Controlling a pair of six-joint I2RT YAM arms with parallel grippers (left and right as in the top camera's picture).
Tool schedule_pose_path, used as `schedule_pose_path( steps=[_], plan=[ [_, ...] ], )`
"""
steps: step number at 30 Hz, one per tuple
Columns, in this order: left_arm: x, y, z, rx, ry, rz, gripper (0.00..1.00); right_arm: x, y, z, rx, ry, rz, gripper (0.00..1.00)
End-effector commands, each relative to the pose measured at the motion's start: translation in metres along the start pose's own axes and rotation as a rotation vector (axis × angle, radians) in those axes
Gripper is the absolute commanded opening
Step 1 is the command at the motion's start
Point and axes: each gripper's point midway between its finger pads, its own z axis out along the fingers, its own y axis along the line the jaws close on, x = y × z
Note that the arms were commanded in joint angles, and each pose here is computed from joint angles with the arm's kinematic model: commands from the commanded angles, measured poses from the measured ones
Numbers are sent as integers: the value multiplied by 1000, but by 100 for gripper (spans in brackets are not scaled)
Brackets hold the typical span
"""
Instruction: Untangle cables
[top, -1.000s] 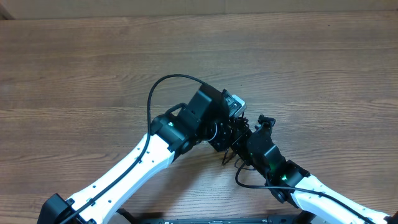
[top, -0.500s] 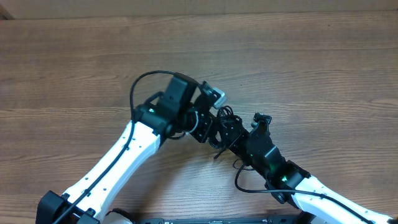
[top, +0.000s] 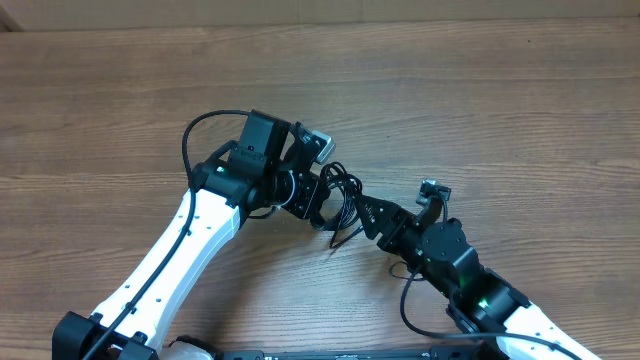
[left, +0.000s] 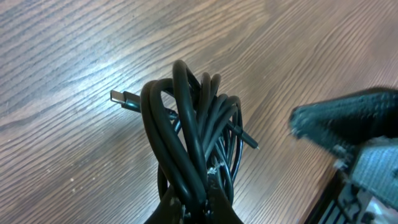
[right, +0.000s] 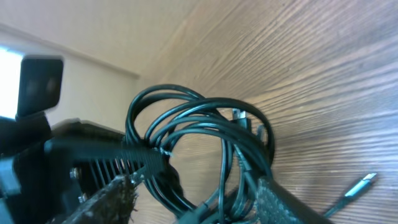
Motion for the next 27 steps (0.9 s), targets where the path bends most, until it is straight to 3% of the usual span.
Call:
schedule_pose_path(
  steps=[1,5,8,11,13,18,21,27],
  plan=[
    [-7,-5,-12,-7,-26,96,4,0,7,-11,-33,9,-141,67],
    [-4,-8,-12,6,-16,112,4,0,-1,-19,2,5,-162,74],
    [0,-20,-13,75,-10,231,4,3,-7,-19,27,18,-158,76],
    [5,-26,-13,116,2,317,4,4,-12,-20,48,23,-164,91],
    [8,-26,-13,116,9,336,4,3,-12,-20,50,22,-246,93],
    [6,-26,-16,136,-5,337,4,8,-11,-20,33,50,-462,93],
    [3,-41,-23,251,-47,351,4,11,-11,-19,22,66,-537,93],
    [3,-54,-32,364,-81,352,4,18,-16,-14,25,107,-637,83]
  ],
)
